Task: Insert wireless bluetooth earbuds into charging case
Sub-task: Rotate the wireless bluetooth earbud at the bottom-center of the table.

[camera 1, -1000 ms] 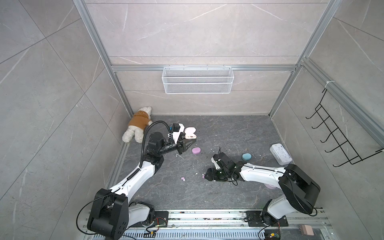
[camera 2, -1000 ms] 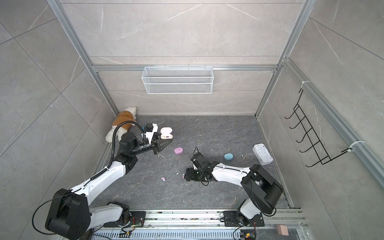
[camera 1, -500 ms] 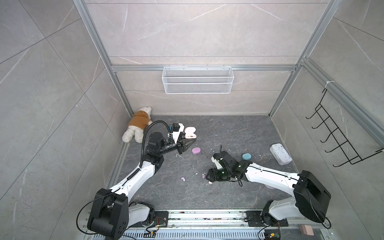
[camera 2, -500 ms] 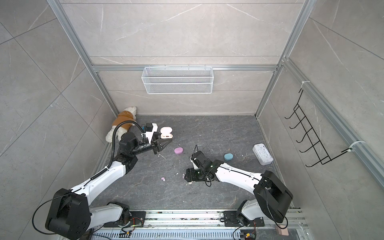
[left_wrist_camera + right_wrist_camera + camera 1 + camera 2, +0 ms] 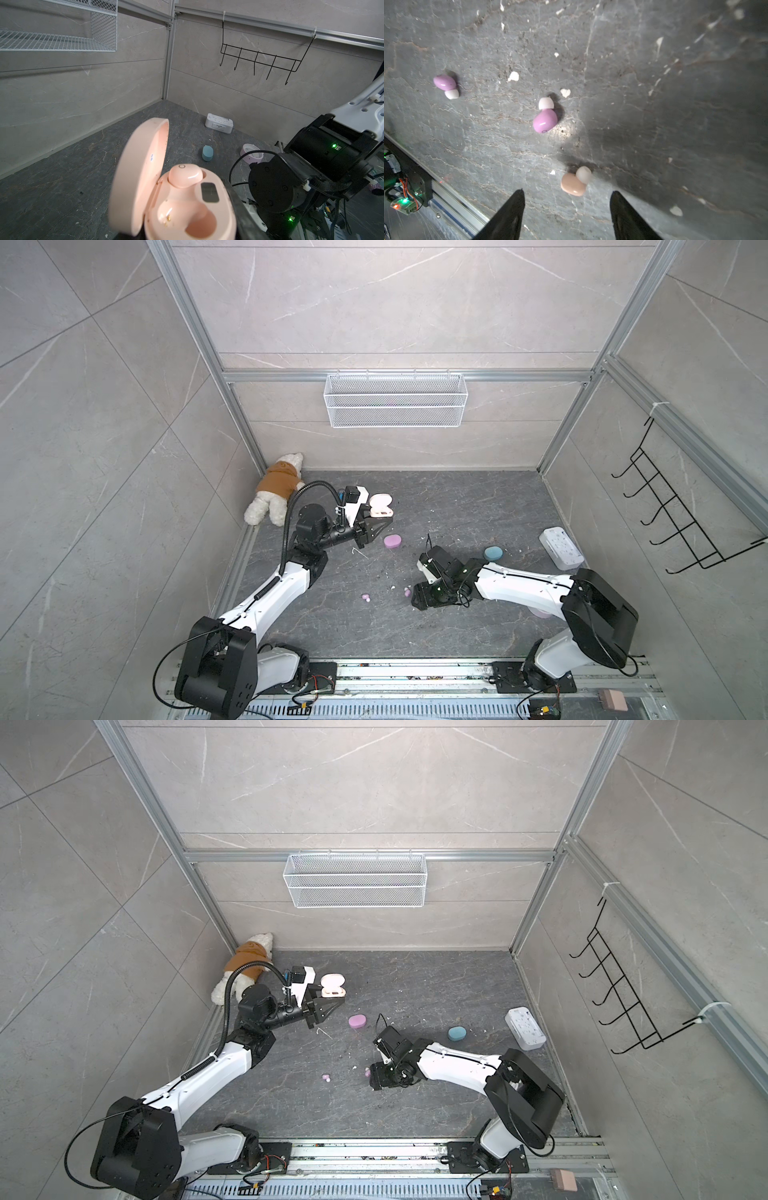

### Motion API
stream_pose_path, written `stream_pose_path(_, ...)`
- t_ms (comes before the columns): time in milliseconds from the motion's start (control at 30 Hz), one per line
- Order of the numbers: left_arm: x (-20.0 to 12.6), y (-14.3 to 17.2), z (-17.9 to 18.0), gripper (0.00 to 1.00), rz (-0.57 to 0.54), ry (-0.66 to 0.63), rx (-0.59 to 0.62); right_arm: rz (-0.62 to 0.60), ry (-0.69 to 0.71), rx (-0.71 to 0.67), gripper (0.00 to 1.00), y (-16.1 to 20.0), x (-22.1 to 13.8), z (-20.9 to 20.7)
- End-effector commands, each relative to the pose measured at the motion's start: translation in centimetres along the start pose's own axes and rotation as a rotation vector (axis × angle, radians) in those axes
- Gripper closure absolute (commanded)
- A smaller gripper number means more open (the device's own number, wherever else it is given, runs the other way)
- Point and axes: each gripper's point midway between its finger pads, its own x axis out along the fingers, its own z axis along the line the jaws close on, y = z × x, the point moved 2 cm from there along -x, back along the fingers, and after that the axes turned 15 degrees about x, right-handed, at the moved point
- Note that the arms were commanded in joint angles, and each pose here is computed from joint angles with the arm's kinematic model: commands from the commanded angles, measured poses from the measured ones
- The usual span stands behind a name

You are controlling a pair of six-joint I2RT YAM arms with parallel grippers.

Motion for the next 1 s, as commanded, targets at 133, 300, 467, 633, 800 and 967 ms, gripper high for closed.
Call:
stream_pose_path(133,-0.1,-1.4,-0.3,0.77,-0.044,0.019,0.038,-0.035,-0.091,-0.074,0.30,-1.6,0.6,2.2)
stream_pose_path(300,-0.1,-1.4,-0.3,0.77,-0.042,0.018,0.038,-0.001,-0.088,-0.096,0.30,-1.4,1.3,2.3)
stream_pose_path(467,0.0,-1.3,-0.3,0.77,-0.041,0.021,0.034,0.043,-0.079,-0.100,0.30,-0.8,2.0,1.9)
stream_pose_path(633,-0.1,-1.3,-0.4,0.77,-0.040,0.020,0.038,0.057,-0.052,-0.090,0.30,-0.1,1.7,1.0)
stream_pose_path(800,-0.1,-1.4,-0.4,0.77,-0.042,0.021,0.040,0.069,-0.051,-0.070,0.31,1.2,1.0,0.6)
stream_pose_path(967,0.0,-1.4,-0.3,0.77,-0.041,0.021,0.038,0.068,-0.047,-0.053,0.31,2.1,0.7,0.3)
